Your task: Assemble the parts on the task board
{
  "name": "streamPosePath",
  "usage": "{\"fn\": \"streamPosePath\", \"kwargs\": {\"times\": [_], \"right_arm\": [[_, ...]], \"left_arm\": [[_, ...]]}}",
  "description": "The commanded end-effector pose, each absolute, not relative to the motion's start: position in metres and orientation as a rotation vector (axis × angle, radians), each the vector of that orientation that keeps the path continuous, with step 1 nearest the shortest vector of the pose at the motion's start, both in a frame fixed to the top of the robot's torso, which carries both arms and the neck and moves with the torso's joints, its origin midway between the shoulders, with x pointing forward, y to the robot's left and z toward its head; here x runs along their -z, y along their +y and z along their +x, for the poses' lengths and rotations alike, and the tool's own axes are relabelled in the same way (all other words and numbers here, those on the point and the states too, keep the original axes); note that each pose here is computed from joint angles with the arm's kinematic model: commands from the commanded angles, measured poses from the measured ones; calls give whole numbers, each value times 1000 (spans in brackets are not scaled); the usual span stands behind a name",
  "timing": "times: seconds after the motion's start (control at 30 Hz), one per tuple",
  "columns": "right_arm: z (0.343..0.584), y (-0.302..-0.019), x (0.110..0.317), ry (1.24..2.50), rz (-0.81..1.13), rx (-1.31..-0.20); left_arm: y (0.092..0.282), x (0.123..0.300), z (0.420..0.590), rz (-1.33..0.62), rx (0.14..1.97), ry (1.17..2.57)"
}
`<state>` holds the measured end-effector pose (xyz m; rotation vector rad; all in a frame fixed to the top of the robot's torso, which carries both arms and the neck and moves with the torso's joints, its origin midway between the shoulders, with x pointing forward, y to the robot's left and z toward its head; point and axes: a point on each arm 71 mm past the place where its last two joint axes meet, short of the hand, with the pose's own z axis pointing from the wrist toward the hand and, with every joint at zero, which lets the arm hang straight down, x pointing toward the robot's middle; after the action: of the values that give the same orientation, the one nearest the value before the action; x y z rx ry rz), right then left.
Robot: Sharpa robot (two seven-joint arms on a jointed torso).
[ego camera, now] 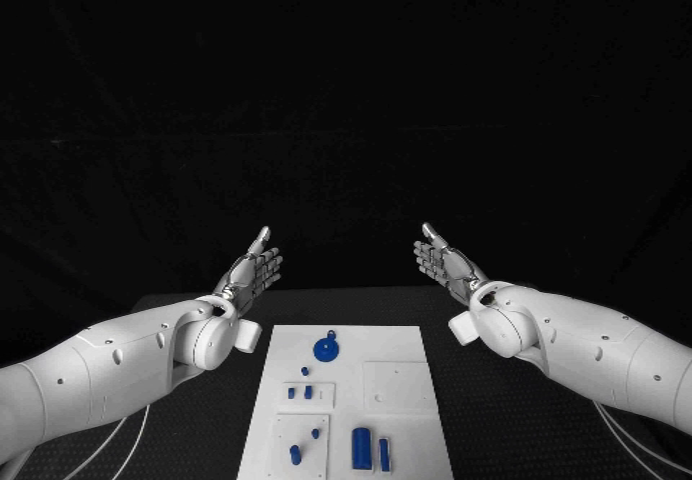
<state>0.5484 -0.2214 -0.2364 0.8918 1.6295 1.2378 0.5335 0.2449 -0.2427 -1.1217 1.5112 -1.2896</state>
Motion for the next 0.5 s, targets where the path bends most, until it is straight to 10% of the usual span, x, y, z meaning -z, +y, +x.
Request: {"fn": "streamPosePath", "kwargs": {"times": [0.03, 0.5], "right_arm": [[538, -220, 232, 1448, 985, -1246], [468, -194, 225, 1230, 1192, -1237]], "left_arm": [[236, 240, 522, -1140, 1240, 1381], [194, 225, 464, -1207, 1230, 1223]]}}
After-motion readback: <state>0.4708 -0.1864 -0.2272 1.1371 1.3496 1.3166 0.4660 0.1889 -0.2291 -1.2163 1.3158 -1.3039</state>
